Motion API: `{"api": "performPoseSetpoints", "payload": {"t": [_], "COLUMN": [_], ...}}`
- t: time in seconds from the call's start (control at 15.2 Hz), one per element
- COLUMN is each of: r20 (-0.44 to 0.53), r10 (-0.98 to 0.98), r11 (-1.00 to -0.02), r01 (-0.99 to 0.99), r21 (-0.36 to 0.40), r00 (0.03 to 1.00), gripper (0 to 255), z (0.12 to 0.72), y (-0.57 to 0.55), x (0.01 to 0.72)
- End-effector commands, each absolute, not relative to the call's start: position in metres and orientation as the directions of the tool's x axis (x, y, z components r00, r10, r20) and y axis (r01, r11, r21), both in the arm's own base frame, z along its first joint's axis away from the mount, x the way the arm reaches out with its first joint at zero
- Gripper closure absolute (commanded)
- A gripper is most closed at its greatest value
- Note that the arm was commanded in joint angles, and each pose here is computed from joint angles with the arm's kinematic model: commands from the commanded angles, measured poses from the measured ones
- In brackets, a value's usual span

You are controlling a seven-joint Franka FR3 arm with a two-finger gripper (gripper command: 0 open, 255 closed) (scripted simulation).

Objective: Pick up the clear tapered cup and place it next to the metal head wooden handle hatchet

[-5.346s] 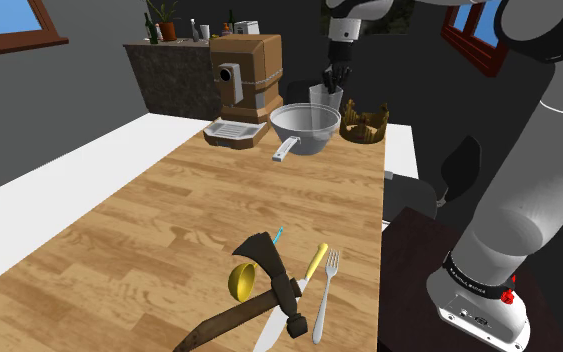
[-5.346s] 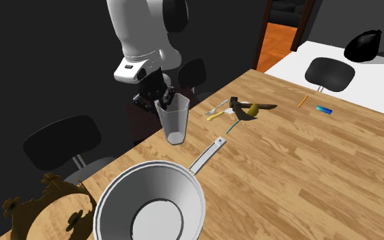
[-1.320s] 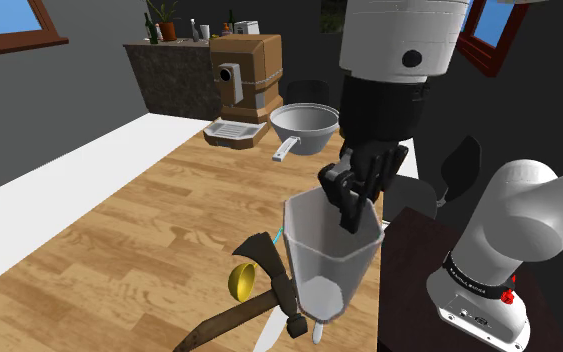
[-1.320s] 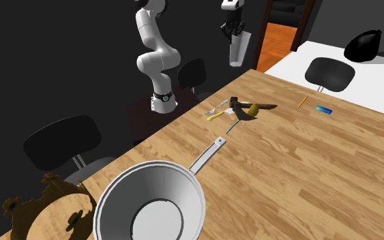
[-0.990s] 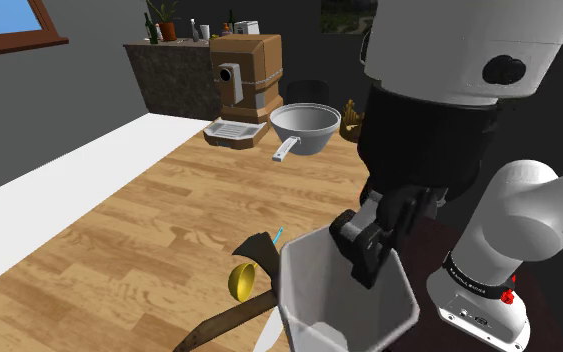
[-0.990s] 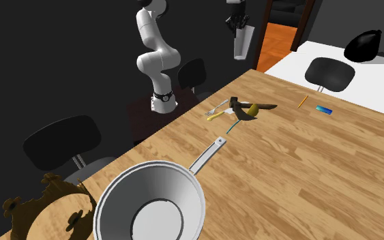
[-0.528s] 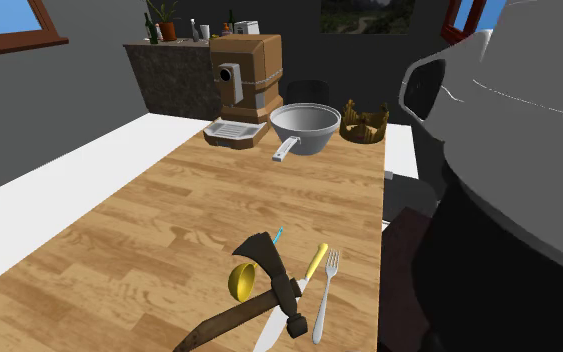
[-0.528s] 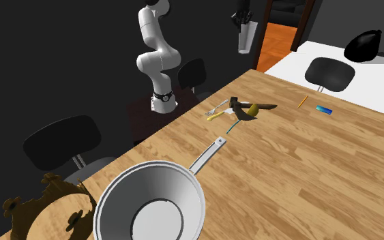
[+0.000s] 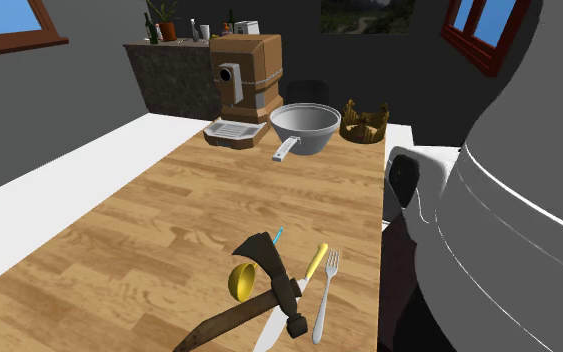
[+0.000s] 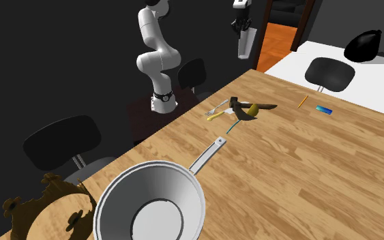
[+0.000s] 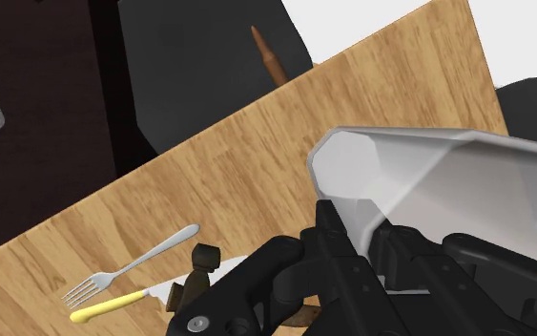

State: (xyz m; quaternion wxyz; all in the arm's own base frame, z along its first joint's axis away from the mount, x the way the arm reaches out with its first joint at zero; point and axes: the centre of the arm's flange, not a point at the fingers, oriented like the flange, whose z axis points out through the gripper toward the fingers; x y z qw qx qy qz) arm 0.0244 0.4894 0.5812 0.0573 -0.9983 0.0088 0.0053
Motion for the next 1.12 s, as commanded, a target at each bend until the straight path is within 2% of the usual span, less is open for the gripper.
{"api": "performPoseSetpoints", "payload": {"t": [0.0, 1.06], "r20": [-0.002, -0.002], "r10": [-0.010, -0.010], "r11": [-0.994, -0.994], "r01": [-0.010, -0.010], "r21": [-0.113, -0.113], "r00": [1.000, 1.000], "gripper": [255, 255], "z": [0.572, 0.487], "y": [0.489, 0.489], "x": [0.018, 0.018]}}
